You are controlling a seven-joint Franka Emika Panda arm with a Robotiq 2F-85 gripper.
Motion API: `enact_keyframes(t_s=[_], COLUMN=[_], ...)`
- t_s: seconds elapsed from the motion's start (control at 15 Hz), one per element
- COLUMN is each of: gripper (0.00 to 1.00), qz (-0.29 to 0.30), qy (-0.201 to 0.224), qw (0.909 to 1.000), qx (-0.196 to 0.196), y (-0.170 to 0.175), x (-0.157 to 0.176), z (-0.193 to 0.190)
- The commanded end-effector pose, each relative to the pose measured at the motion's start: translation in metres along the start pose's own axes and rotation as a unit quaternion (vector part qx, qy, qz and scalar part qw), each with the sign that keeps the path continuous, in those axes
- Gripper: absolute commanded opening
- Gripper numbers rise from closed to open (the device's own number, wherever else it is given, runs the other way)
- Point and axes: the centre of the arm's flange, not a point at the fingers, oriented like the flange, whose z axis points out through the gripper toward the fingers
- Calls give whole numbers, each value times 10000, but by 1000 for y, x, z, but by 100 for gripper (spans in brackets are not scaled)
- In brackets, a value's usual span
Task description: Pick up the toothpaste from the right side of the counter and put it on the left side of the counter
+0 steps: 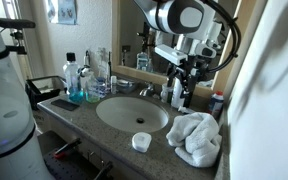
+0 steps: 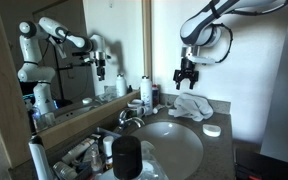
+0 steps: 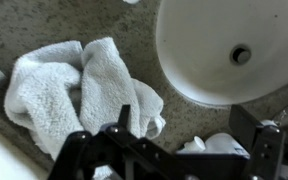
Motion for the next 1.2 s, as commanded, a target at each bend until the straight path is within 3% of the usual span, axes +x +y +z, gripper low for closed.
enact_keyframes(t_s=[0.0, 0.2, 0.47, 0.87, 1.13], gripper=[100, 100, 100, 100, 100], qz=[889, 1587, 2546, 3902, 4740], qy=[183, 396, 777, 1471, 1708], qw=[9947, 9822, 9549, 8963, 8533], qx=[489, 921, 1317, 1506, 1338], y=[-8, -7, 3, 4, -2], x=[70, 107, 146, 174, 166], z=[11, 27, 51, 79, 89])
